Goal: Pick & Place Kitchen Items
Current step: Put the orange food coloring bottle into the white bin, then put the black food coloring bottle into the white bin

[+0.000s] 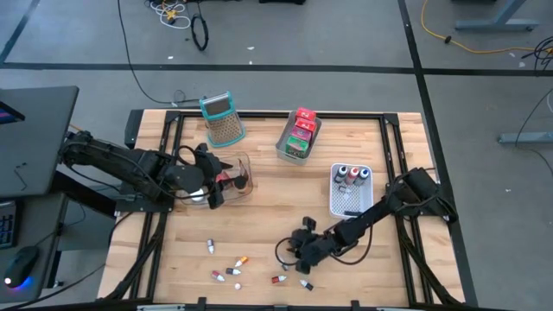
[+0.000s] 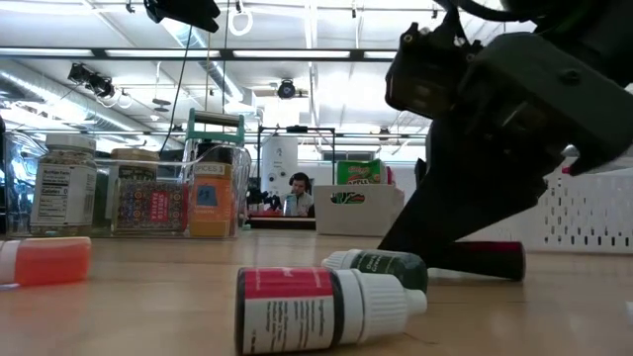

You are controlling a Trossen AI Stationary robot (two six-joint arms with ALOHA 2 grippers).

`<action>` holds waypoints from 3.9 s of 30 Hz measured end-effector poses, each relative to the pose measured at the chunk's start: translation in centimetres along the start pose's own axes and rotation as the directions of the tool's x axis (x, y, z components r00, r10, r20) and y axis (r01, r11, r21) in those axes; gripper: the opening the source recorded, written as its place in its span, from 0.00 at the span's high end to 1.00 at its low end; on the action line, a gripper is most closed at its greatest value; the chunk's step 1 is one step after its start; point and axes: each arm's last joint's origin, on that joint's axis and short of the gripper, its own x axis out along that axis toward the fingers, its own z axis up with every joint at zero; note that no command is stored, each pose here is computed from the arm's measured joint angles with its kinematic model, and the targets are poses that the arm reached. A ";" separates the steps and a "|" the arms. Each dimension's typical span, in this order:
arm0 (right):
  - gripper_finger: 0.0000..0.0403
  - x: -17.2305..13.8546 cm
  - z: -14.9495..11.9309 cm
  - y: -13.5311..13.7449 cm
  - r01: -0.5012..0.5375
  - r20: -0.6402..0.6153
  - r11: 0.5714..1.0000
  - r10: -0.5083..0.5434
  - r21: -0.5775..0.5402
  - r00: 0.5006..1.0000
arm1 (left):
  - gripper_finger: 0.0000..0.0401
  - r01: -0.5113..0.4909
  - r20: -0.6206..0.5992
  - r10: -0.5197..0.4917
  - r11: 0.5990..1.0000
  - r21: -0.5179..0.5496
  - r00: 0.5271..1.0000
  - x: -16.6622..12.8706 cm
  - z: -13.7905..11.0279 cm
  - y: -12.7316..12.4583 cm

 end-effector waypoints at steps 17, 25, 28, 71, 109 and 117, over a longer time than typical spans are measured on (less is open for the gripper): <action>0.77 -0.5 0.2 -0.1 -0.022 -0.021 1.000 0.022 0.005 1.000 | 0.52 -0.003 0.001 0.003 1.000 0.002 1.000 0.0 0.0 0.0; 0.81 -2.4 1.1 -1.0 0.046 -0.033 0.996 -0.049 -0.075 0.998 | 0.52 -0.002 0.000 0.002 1.000 0.003 1.000 0.0 0.0 0.0; 0.82 -3.3 2.0 -1.6 0.069 -0.022 0.996 -0.071 -0.064 0.997 | 0.52 -0.002 0.001 0.002 1.000 0.003 1.000 0.0 0.0 0.0; 0.52 -16.2 -1.1 -12.0 0.458 0.084 0.882 -0.467 0.114 0.880 | 0.52 -0.008 0.007 0.008 1.000 -0.011 1.000 0.0 0.1 0.0; 0.51 -5.0 0.7 7.1 -0.313 -0.210 0.949 0.315 0.042 0.926 | 0.52 -0.003 0.000 0.003 0.998 -0.067 1.000 0.0 0.0 0.0; 0.51 -4.8 -1.9 8.4 -0.217 -0.196 0.975 0.220 0.038 0.956 | 0.52 -0.011 -0.005 0.011 1.000 -0.026 1.000 0.0 -0.1 0.1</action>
